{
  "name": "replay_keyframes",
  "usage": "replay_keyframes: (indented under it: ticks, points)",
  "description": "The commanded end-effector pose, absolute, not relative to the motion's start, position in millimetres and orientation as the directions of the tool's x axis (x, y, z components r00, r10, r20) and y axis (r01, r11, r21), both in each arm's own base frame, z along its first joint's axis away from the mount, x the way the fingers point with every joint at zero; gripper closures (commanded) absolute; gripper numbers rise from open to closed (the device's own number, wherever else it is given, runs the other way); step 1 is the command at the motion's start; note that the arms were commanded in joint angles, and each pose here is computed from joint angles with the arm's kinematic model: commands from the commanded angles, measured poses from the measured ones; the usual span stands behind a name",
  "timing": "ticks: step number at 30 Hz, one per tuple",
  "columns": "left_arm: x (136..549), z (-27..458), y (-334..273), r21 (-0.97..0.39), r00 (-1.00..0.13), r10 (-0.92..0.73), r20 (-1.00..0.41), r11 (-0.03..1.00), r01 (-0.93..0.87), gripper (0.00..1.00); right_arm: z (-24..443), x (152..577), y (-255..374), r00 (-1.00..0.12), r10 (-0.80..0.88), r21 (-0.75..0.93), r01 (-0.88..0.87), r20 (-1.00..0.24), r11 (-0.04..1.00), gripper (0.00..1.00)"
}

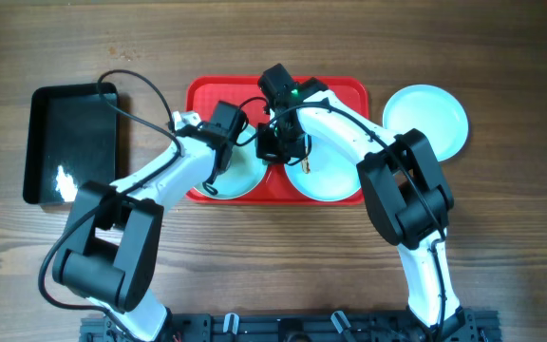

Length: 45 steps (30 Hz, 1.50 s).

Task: Clean dirty plates on tray and stack at the side
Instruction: 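Scrub the back plate with the sponge while the right gripper holds it, then lift the back plate with the right gripper and carry it right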

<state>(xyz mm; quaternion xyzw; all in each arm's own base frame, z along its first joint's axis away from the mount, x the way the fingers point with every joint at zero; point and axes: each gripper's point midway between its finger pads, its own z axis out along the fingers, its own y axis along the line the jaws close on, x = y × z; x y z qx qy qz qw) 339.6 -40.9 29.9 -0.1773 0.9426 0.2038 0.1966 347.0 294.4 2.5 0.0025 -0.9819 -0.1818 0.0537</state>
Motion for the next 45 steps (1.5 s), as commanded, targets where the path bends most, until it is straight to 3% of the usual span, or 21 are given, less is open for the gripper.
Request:
replay_keyframes:
  ticks: [1, 6, 10, 20, 25, 29, 33, 41, 45]
  points:
    - [356.0, 77.7, -24.0, 0.283, -0.773, -0.290, -0.564, 0.812, -0.511, 0.96, -2.3, 361.7, 275.4, -0.998, 0.028, 0.278, 0.043, 0.060, 0.960, 0.96]
    - [349.3, 130.0, -34.2, 0.090, -0.701, -0.374, -0.608, 0.844, -0.529, 0.96, 34.2, 381.2, 281.4, -0.999, -0.008, 0.303, -0.023, -0.050, 0.953, 0.96]
    - [330.9, 158.1, -36.4, 0.015, -0.690, -0.400, -0.603, 0.859, -0.511, 0.96, 76.0, 404.1, 270.8, -0.983, 0.000, 0.237, -0.044, -0.181, 0.970, 0.96]
    - [304.8, 147.0, -51.3, -0.017, -0.776, -0.413, -0.477, 0.887, -0.462, 0.96, 185.7, 428.1, 218.5, -0.891, -0.077, -0.029, -0.072, -0.447, 0.997, 0.95]
    - [303.0, 144.5, -58.7, -0.046, -0.790, -0.419, -0.448, 0.893, -0.448, 0.96, 212.1, 425.7, 199.3, -0.834, -0.226, -0.239, -0.117, -0.503, 0.964, 0.96]
    - [302.3, 143.8, -60.5, -0.053, -0.794, -0.420, -0.440, 0.894, -0.444, 0.96, 236.1, 420.8, 182.6, -0.774, -0.323, -0.494, -0.016, -0.545, 0.870, 0.96]
    - [301.1, 142.8, -63.1, -0.063, -0.800, -0.422, -0.428, 0.896, -0.439, 0.96, 260.2, 412.5, 188.8, -0.710, -0.413, -0.622, 0.046, -0.571, 0.782, 0.96]
    - [300.2, 142.5, -62.8, -0.059, -0.801, -0.421, -0.425, 0.896, -0.439, 0.96, 295.5, 403.4, 196.2, -0.624, -0.531, -0.750, 0.137, -0.573, 0.647, 0.96]
    - [300.2, 142.5, -62.8, -0.059, -0.801, -0.421, -0.425, 0.896, -0.440, 0.96, 299.6, 403.7, 198.4, -0.610, -0.532, -0.748, 0.157, -0.587, 0.645, 0.96]
